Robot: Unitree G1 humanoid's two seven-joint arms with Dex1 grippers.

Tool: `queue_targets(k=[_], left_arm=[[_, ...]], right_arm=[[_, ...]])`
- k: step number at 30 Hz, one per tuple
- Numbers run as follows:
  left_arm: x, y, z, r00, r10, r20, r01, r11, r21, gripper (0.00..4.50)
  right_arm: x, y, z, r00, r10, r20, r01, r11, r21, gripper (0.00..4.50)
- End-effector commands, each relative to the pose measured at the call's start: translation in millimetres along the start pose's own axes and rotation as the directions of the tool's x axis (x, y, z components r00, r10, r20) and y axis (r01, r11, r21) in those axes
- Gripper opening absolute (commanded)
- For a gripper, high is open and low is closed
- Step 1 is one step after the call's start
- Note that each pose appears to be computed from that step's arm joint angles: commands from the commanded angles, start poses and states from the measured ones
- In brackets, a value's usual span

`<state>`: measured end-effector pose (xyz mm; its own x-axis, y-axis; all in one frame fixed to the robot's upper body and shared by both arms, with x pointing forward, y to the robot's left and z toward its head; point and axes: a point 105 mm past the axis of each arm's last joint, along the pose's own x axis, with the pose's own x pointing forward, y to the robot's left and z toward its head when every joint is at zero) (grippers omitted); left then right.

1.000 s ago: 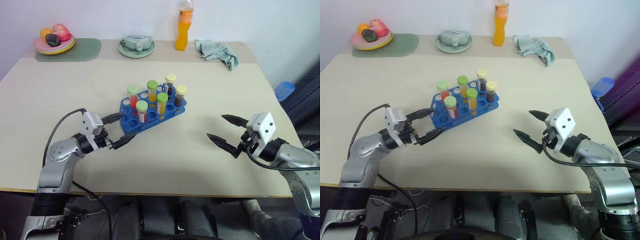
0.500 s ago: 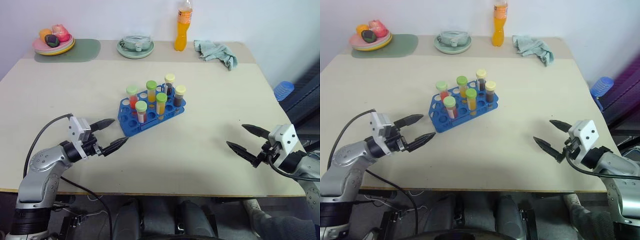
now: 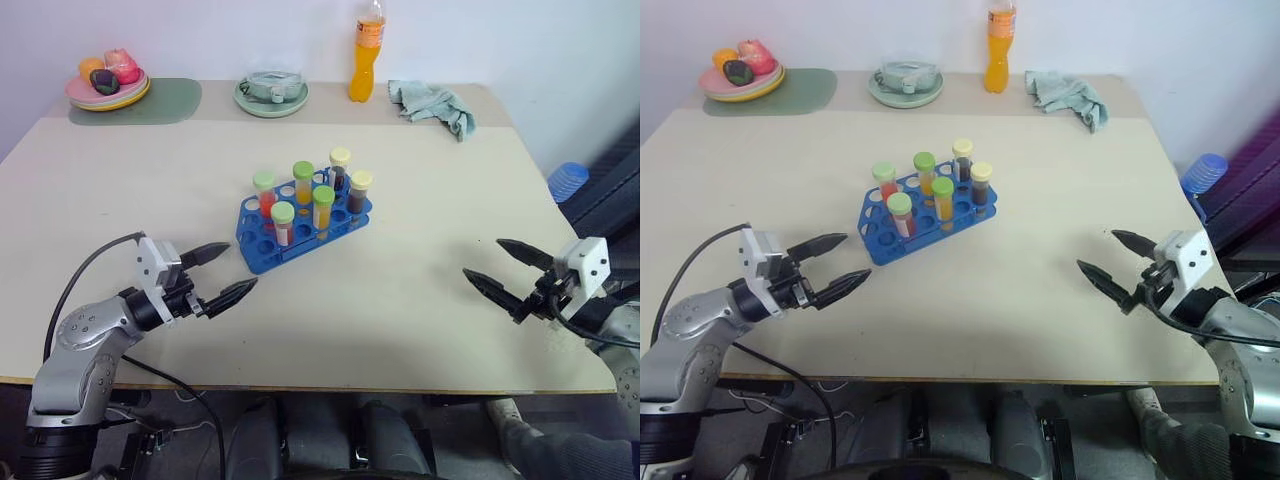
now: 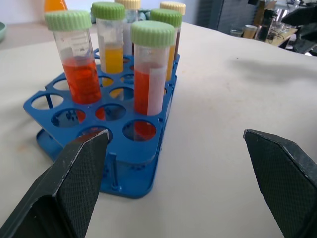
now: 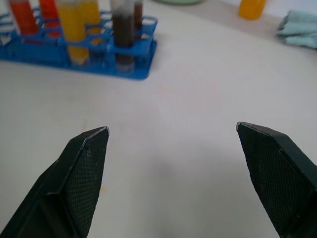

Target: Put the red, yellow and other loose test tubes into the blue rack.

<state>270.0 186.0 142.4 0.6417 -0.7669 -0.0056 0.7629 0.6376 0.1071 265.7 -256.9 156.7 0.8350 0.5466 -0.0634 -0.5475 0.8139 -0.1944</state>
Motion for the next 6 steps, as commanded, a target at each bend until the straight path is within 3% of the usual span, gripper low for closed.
queue_targets(k=[1,6], left_arm=[[0.0,-4.0,9.1,1.000,-0.001,0.028,0.000,1.000,0.023,4.47],[-1.5,-6.1,7.4,1.000,0.013,0.020,-0.014,1.000,0.023,4.47]], right_arm=[[-4.1,-6.1,9.8,0.999,-0.019,0.026,0.019,1.000,-0.017,4.22],[-0.1,-3.5,11.6,0.999,-0.012,0.031,0.013,1.000,-0.016,4.22]])
